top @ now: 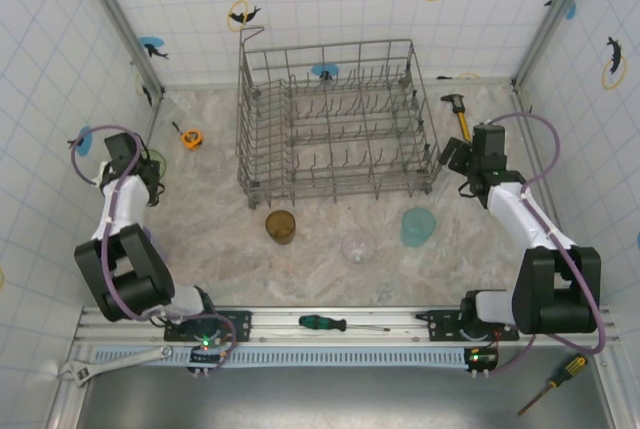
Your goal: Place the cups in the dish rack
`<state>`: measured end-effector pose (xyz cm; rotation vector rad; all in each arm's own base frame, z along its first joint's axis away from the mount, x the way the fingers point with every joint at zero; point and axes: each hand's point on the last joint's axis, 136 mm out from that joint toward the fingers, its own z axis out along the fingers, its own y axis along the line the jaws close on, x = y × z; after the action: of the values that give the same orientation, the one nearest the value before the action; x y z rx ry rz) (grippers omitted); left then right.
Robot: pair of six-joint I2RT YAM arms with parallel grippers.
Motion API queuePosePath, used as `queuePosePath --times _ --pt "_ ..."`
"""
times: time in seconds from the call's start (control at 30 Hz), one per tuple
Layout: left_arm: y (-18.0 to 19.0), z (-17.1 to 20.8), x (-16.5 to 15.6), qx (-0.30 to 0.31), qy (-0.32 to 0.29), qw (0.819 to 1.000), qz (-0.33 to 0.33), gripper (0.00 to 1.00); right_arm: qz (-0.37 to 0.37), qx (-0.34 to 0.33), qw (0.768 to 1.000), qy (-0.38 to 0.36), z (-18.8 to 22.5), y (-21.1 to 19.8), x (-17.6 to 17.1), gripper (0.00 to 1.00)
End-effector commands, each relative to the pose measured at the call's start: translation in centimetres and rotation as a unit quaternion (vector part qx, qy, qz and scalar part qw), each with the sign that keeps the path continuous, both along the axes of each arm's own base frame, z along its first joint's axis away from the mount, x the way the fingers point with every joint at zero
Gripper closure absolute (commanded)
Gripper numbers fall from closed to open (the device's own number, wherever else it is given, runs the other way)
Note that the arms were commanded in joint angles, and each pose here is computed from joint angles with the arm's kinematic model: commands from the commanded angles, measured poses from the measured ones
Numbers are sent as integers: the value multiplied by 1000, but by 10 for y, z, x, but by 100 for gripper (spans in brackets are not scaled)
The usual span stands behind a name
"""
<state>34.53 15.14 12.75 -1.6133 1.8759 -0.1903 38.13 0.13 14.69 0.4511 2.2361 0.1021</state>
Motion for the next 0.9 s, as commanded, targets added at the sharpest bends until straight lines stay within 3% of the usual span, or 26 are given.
queuePosePath --times 0.0,0.43,0.87 --pt "-17 36 23 4 -100 992 -71 100 19 -5 999 -27 31 4 10 0" --pt "-52 107 46 29 -234 951 -200 100 102 83 984 -116 85 49 36 0" --pt "-105 176 63 -9 -367 862 -349 100 267 224 927 -138 130 142 60 0"
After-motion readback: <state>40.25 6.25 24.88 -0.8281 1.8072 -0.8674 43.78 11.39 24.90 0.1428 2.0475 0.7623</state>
